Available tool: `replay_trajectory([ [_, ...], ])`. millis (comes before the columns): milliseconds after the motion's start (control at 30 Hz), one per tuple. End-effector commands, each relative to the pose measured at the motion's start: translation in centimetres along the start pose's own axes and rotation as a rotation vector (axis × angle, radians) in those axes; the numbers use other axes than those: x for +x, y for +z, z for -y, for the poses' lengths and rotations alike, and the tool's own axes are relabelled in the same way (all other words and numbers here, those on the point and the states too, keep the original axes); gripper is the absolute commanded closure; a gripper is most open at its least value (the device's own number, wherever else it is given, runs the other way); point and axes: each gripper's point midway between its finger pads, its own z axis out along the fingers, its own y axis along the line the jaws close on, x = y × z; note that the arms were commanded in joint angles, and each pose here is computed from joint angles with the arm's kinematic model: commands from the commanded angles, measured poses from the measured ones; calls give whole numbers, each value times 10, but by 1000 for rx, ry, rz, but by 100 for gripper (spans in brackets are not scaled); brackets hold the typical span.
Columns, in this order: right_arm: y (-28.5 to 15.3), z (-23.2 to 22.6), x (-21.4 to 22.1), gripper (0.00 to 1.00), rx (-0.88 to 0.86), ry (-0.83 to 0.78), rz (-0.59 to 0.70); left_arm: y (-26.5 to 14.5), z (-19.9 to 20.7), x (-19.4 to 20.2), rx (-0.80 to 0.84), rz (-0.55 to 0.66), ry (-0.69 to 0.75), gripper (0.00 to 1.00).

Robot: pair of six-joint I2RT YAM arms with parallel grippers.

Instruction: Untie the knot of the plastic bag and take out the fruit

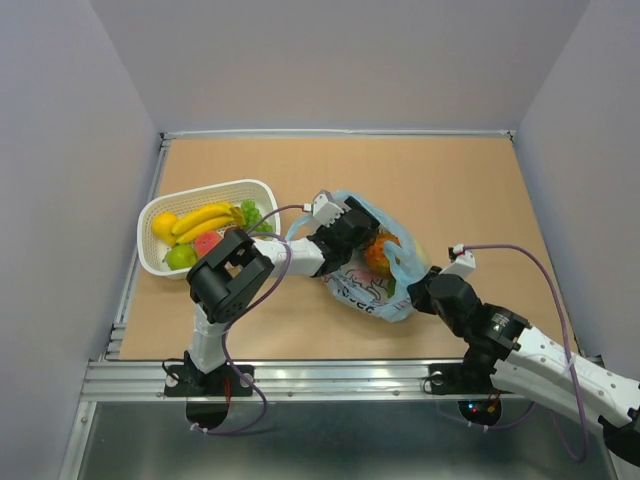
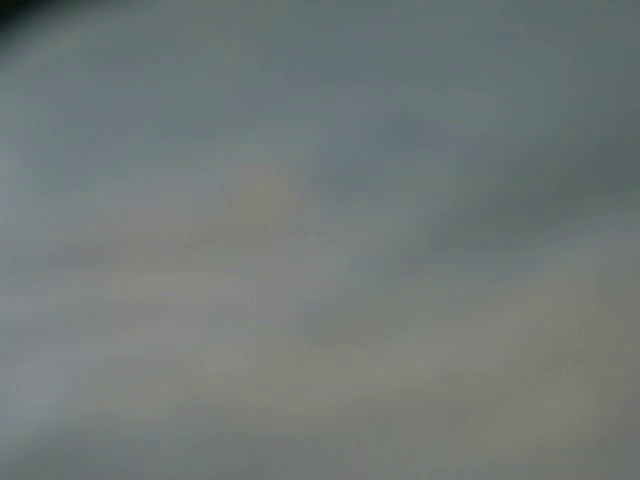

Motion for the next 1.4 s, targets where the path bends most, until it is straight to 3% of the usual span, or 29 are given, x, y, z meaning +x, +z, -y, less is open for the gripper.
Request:
replay_trajectory([
  [0,-4,-21,-15,89,-71,25,27,12,8,1,0,9,0,10],
  [200,-3,-20,-13,89,-67,16,18,18,3,10,-18,-14,57,34],
  [333,-3,-19,-13,89,-60,14,22,19,1,15,-23,-39,93,37],
  [433,-3,-19,-17,89,-56,9,35,19,-5,17,-34,-46,117,68],
  [467,-3,-18,-18,89,-52,7,42,17,-4,15,-30,-47,135,84],
  [567,-4,-18,-22,89,-51,8,55,10,6,9,-4,-39,168,100],
  [900,-8,-14,-50,89,4,5,166,-57,47,-32,75,50,362,100],
  [1167,-13,-6,-74,92,75,13,260,-115,61,-39,166,34,566,100],
  [1367,-19,-3,-85,92,91,22,301,-148,50,-45,218,-40,712,100],
])
